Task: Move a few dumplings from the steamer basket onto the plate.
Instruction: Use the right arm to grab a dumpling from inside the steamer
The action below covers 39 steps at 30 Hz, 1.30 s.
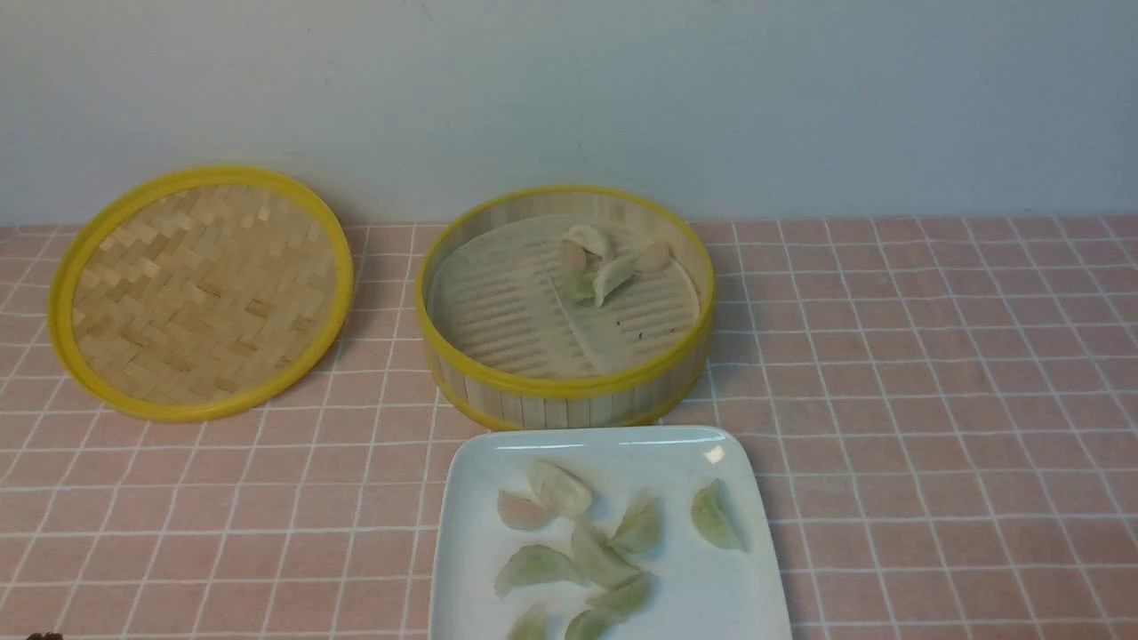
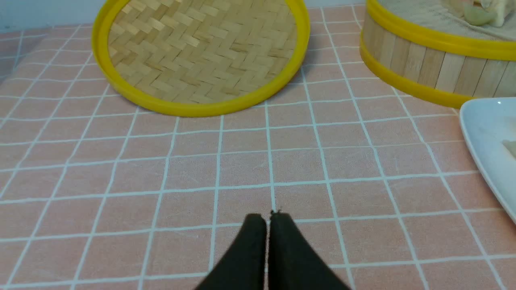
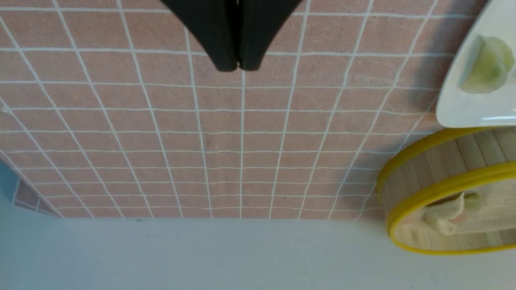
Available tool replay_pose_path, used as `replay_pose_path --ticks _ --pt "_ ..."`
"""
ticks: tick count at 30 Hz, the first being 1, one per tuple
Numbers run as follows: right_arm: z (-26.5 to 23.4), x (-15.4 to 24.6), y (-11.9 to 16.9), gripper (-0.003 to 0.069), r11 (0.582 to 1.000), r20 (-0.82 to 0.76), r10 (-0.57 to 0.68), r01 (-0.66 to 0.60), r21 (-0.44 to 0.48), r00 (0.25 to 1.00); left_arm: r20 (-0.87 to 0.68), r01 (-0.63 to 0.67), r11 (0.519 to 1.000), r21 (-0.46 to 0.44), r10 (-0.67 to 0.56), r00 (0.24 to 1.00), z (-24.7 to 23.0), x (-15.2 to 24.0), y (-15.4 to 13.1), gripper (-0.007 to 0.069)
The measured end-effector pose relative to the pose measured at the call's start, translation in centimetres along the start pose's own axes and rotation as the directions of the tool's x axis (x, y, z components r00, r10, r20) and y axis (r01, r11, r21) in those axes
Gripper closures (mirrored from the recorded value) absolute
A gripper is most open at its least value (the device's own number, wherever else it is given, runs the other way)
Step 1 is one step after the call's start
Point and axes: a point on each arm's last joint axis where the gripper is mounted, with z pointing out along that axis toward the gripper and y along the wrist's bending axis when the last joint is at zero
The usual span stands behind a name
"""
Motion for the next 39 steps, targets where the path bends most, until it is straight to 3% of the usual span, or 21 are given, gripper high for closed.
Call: replay_pose_path --ticks 17,24,35,37,39 --pt "0.0 0.0 0.0 0.0673 1.0 0.0 -0.004 0.004 0.001 1.0 0.0 0.0 1.0 0.0 0.0 1.0 0.0 0.0 0.0 0.0631" --pt "0.0 -0.1 -0.5 0.0673 0.971 0.002 -0.235 0.235 0.053 0.972 0.0 0.0 1.0 0.0 0.0 1.0 0.0 0.0 0.0 0.0631" --pt "0.0 -0.2 -0.7 0.0673 0.937 0.008 -0.341 0.34 0.081 0.94 0.0 0.001 1.0 0.0 -0.001 1.0 0.0 0.0 0.0 0.0631" --pt "0.0 -0.4 -0.6 0.0673 0.942 0.036 -0.33 0.327 0.078 0.943 0.0 0.001 1.0 0.0 -0.001 1.0 0.0 0.0 0.0 0.0631" --pt "0.0 -1.1 -0.1 0.0673 0.977 0.14 -0.214 0.209 0.046 0.967 0.0 0.001 1.0 0.0 -0.001 1.0 0.0 0.0 0.0 0.0631"
